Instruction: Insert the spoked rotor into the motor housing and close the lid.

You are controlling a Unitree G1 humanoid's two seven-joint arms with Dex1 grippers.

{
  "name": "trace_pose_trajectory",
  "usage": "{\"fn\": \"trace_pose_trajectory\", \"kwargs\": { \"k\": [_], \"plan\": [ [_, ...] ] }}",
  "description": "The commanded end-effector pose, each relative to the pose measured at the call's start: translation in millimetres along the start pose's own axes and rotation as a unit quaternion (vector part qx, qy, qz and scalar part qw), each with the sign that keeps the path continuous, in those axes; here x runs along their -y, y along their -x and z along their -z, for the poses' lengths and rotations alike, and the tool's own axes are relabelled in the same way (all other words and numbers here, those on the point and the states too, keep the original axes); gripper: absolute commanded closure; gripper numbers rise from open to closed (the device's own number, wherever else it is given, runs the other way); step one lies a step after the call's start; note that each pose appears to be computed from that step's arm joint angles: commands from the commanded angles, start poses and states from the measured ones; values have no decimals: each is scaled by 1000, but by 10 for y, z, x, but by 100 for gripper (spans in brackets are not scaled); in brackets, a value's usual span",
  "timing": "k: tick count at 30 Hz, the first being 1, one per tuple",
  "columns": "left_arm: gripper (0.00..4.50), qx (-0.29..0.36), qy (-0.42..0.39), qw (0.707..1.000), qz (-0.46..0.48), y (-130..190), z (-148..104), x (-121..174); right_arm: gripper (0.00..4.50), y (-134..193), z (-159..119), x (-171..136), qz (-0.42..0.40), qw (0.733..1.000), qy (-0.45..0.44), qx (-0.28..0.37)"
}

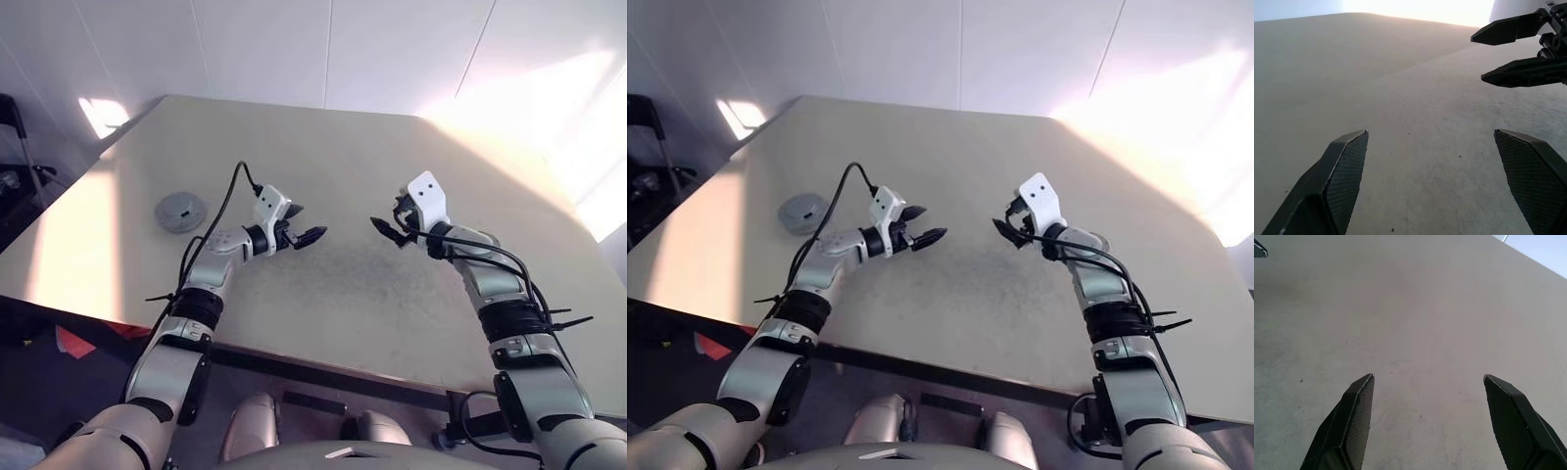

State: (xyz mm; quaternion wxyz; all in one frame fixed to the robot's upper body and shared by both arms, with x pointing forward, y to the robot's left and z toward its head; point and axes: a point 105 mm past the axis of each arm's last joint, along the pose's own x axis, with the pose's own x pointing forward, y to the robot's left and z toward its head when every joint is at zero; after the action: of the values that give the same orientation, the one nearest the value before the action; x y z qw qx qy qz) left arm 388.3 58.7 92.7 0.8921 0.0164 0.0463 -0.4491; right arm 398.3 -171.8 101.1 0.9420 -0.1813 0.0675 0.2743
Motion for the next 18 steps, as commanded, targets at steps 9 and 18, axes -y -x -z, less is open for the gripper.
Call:
{"fn": "trace_pose_trajectory", "kwargs": {
  "k": [9, 18],
  "plan": [
    [16, 27, -24, 999, 1, -39, -191, -1, 49, -3, -225, 100, 6, 999, 28, 33],
    [16, 28, -23, 999, 6, -79, -202, 33, 49, -31, -230, 73, 3, 999, 28, 35]
  ]
}}
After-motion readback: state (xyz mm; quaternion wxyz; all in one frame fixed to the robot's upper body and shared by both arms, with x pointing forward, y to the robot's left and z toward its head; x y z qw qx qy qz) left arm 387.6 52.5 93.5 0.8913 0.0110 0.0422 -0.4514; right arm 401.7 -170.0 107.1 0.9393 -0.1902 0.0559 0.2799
